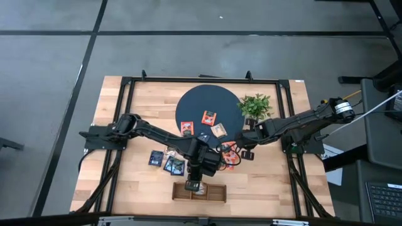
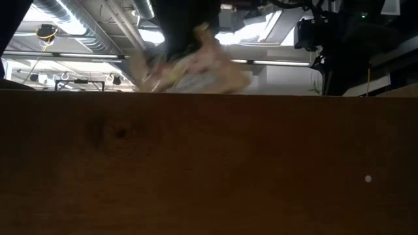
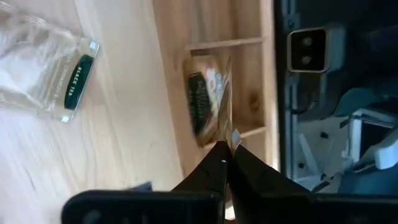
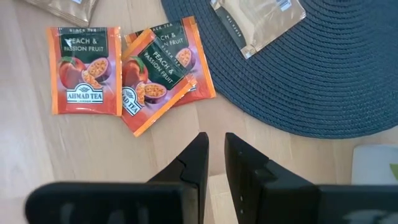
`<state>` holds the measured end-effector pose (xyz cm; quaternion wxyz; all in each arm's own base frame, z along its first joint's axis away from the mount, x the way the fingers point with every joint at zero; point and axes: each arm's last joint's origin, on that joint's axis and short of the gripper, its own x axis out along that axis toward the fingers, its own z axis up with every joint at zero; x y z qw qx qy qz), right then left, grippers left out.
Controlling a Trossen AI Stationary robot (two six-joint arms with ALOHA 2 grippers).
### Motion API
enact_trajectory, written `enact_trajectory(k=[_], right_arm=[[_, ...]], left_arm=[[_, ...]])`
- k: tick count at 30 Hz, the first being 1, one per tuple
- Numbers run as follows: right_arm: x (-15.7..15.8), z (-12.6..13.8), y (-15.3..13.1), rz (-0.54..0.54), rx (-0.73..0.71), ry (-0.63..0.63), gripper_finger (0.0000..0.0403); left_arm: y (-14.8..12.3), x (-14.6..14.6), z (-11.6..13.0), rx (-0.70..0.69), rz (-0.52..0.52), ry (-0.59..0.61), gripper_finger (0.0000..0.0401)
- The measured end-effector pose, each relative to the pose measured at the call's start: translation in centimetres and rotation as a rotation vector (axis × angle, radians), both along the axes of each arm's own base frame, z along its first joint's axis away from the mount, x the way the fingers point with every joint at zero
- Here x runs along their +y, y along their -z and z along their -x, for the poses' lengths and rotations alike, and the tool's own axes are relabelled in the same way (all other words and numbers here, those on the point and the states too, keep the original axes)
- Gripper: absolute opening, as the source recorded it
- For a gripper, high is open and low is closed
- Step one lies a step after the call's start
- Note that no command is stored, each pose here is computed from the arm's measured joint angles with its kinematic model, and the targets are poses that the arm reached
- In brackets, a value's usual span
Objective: Pick & Place Tea
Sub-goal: Put the brown tea bag into the middle section of the wooden organizer
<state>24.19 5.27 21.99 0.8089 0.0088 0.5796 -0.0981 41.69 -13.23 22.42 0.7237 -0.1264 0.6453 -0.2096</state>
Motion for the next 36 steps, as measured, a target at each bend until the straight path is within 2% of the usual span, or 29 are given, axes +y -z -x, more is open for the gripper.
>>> enact_trajectory(k=[13,19,26,34,36], right_arm=[[0.03,-0.09,-0.03,-0.003,-0.009,0.000,0.0056],[0.04,-0.14,-0.04,-0.004,-0.015,0.000,0.0056],[0.06,-0.18,-0.06,-0.006,-0.020,0.000,0.0056],[0.07,-0.21,-0.06,-0.007,-0.023,-0.001,0.0056],[0.06,-0.22,-0.07,-0.007,-0.023,0.000,0.0056]], left_arm=[[-0.05,0.31,0.01,-0.009,-0.005,0.019,0.0006],[0.01,0.30,0.00,-0.014,-0.012,0.028,0.0038],[0.11,0.46,-0.07,-0.034,-0.072,0.025,0.0084],[0.17,0.55,0.16,-0.022,-0.089,0.050,0.0091],[0.26,0.65,0.60,0.002,-0.111,0.097,0.0088]])
